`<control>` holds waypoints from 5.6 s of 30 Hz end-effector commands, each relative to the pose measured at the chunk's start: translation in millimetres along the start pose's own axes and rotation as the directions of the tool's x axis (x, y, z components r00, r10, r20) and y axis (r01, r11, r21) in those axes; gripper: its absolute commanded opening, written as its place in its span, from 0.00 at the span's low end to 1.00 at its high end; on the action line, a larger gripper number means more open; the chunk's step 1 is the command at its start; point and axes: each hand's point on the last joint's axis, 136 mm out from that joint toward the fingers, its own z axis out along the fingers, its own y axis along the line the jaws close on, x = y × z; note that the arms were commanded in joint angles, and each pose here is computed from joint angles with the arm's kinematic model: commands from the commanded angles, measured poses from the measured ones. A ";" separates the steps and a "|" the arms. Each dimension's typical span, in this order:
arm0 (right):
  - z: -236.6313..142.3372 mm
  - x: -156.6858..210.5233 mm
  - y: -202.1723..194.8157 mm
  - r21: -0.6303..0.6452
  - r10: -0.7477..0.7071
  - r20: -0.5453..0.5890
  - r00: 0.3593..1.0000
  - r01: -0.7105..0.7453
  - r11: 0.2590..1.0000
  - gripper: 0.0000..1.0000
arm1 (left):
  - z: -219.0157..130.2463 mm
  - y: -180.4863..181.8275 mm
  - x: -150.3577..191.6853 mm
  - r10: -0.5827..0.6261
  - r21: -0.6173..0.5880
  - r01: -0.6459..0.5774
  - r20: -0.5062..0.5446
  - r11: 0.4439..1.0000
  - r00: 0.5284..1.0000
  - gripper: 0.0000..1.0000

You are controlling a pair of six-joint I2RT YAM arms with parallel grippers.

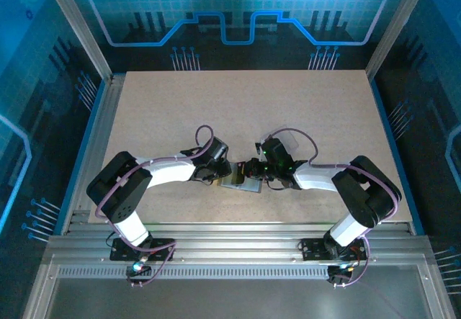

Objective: Put the credit cards into the card holder

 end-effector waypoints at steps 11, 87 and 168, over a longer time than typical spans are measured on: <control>15.8 18.5 -13.8 0.035 0.016 -0.048 0.999 -0.014 0.999 0.00 | 5.3 66.9 79.4 -0.028 -0.217 -0.031 -0.263 0.976 0.964 0.45; 11.4 33.0 33.1 0.102 -0.073 -0.186 0.980 0.094 0.990 0.44 | -19.7 40.9 71.3 -0.062 -0.091 0.041 -0.242 0.995 0.968 0.48; 45.2 70.2 76.9 0.016 -0.100 -0.405 0.909 0.117 0.993 0.39 | -25.2 49.9 46.4 -0.191 0.126 0.228 -0.253 0.965 0.948 0.11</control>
